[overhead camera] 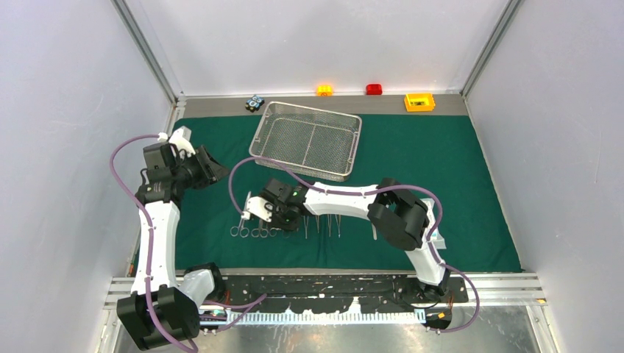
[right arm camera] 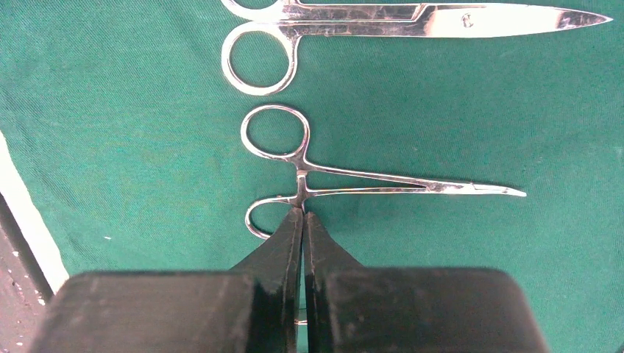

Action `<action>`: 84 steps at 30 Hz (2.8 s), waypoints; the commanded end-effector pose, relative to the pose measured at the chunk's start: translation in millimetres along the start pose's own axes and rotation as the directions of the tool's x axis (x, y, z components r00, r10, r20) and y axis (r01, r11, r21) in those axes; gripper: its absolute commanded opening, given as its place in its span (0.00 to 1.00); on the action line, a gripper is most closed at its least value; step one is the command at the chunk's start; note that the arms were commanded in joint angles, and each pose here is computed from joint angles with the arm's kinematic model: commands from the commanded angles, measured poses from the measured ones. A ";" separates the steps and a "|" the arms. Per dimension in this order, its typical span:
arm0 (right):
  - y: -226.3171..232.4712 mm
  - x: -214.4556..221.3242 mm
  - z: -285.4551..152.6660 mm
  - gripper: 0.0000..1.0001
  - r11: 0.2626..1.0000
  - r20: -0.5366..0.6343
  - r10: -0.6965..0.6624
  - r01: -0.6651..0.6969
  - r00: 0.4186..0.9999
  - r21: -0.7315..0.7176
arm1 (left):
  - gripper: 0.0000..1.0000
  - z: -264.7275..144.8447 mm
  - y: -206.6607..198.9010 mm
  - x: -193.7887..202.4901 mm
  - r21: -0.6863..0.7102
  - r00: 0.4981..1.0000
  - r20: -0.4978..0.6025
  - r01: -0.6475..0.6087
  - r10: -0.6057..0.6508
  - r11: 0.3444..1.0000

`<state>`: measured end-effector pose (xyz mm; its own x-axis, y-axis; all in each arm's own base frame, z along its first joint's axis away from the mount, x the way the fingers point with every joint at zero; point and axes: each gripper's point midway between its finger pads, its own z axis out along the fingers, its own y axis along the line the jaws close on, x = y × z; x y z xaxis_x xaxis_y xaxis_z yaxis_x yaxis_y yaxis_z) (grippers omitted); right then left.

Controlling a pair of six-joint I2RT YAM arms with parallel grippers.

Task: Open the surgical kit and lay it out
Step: Place the medical item in the surgical kit, then reset both arms

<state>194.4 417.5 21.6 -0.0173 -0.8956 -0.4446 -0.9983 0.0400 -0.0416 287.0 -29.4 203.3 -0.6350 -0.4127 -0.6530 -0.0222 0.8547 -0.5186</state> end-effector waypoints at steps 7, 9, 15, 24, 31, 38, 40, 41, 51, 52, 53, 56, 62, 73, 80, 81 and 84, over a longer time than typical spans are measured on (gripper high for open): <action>-9.4 -20.5 -23.8 0.32 0.998 0.045 -0.028 0.025 0.999 0.057 | 0.46 -3.3 -4.3 -9.9 0.018 0.999 0.036 -0.016 0.015 1.000; -12.5 -26.0 -34.4 0.38 0.997 0.063 -0.020 0.016 0.998 0.075 | 0.46 -4.3 -5.6 -14.3 0.018 0.999 0.043 -0.025 0.024 1.000; -22.1 -39.5 -77.4 0.47 0.992 0.121 0.021 -0.036 0.992 0.122 | 0.47 -4.8 -8.9 -30.5 0.018 0.996 0.069 -0.053 0.051 0.998; -93.7 -10.2 -172.3 0.76 0.905 0.247 0.172 -0.252 0.954 0.342 | 0.91 -1.4 5.6 -80.5 -0.100 0.973 0.167 -0.143 0.158 0.985; -176.1 57.1 -273.4 0.82 0.685 0.499 0.380 -0.600 0.779 0.414 | 1.00 -2.6 -9.1 -111.2 -0.068 0.899 0.269 -0.340 0.345 0.938; -195.0 130.2 -350.0 0.84 0.387 0.664 0.414 -0.780 0.623 0.491 | 1.00 -8.8 -45.7 -117.9 0.077 0.873 0.330 -0.403 0.358 0.912; -191.5 142.3 -364.2 0.84 0.335 0.705 0.415 -0.817 0.575 0.470 | 1.00 -13.7 -54.9 -120.7 0.088 0.861 0.346 -0.426 0.373 0.901; -187.4 145.7 -374.1 0.84 0.312 0.731 0.406 -0.835 0.549 0.454 | 1.00 -17.4 -58.5 -122.2 0.087 0.853 0.358 -0.436 0.381 0.896; -167.0 164.5 -429.3 0.84 0.230 0.850 0.304 -0.899 0.430 0.372 | 1.00 -43.6 -74.8 -115.4 0.070 0.819 0.402 -0.474 0.410 0.878; -166.4 164.9 -431.7 0.85 0.228 0.852 0.297 -0.899 0.430 0.374 | 1.00 -45.7 -74.7 -114.6 0.064 0.818 0.403 -0.474 0.411 0.878; -166.1 166.1 -433.4 0.85 0.224 0.853 0.294 -0.899 0.431 0.377 | 1.00 -47.2 -73.6 -114.5 0.056 0.818 0.402 -0.470 0.411 0.881; -164.8 169.3 -438.5 0.85 0.211 0.861 0.281 -0.902 0.425 0.376 | 1.00 -51.8 -72.7 -114.4 0.036 0.812 0.405 -0.473 0.420 0.880; -160.9 176.2 -445.0 0.85 0.187 0.869 0.266 -0.907 0.417 0.378 | 1.00 -52.7 -69.3 -114.8 0.012 0.808 0.398 -0.477 0.434 0.879; -163.1 181.0 -443.0 0.85 0.177 0.871 0.271 -0.911 0.409 0.373 | 1.00 -50.7 -60.5 -122.1 -0.042 0.799 0.392 -0.479 0.455 0.877; -164.6 181.6 -440.8 0.85 0.177 0.868 0.278 -0.910 0.411 0.374 | 1.00 -47.2 -55.4 -124.0 -0.061 0.796 0.382 -0.485 0.469 0.873; -164.6 181.9 -440.7 0.85 0.177 0.867 0.278 -0.910 0.413 0.376 | 1.00 -46.3 -55.3 -123.9 -0.059 0.797 0.380 -0.485 0.469 0.872; -164.7 182.6 -439.9 0.85 0.177 0.866 0.280 -0.909 0.414 0.378 | 1.00 -44.5 -54.6 -124.9 -0.060 0.797 0.379 -0.485 0.470 0.872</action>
